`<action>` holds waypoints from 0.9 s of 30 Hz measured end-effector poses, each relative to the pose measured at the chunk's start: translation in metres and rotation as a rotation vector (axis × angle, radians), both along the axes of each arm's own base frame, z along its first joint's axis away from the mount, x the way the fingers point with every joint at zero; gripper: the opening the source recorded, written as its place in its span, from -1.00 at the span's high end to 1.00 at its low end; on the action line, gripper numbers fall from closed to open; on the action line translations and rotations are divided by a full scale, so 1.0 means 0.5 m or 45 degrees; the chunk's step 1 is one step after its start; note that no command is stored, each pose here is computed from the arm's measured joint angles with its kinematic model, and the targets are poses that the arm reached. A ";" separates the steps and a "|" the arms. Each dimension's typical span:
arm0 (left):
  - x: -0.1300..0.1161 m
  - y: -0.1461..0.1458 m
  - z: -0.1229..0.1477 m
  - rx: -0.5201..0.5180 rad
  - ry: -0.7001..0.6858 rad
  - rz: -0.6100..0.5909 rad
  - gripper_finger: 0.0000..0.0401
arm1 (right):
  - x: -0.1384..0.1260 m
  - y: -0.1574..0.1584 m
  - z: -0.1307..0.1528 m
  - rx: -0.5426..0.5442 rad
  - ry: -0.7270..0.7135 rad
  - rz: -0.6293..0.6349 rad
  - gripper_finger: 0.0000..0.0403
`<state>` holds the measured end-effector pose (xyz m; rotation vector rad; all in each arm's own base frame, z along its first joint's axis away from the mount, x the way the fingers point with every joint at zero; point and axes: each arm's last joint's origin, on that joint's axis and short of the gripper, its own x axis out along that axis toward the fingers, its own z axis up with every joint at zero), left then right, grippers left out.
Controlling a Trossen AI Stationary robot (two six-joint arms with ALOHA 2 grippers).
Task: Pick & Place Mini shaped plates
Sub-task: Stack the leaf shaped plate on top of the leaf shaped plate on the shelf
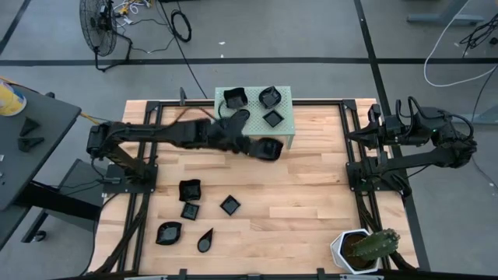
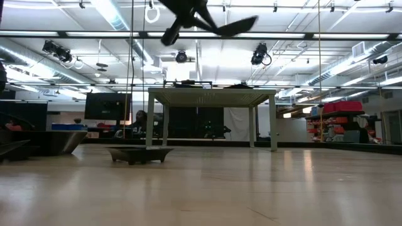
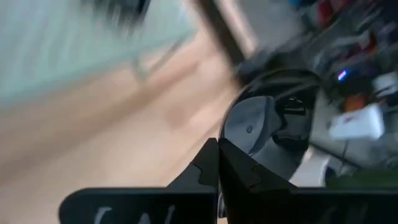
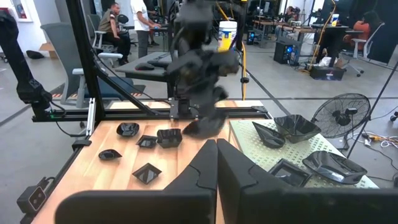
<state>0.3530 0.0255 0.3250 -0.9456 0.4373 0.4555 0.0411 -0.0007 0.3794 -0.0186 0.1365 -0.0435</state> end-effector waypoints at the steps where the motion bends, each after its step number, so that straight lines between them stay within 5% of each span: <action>1: 0.002 0.009 0.015 0.020 -0.038 0.021 0.99 | 0.000 0.000 0.000 0.000 0.000 0.000 0.98; 12: -0.010 0.127 0.100 0.012 -0.310 0.465 0.99 | 0.000 0.000 0.000 0.000 -0.001 0.001 0.98; 27: 0.021 0.252 0.024 -0.269 -0.357 0.842 0.99 | 0.000 0.000 0.000 0.000 0.000 0.000 0.98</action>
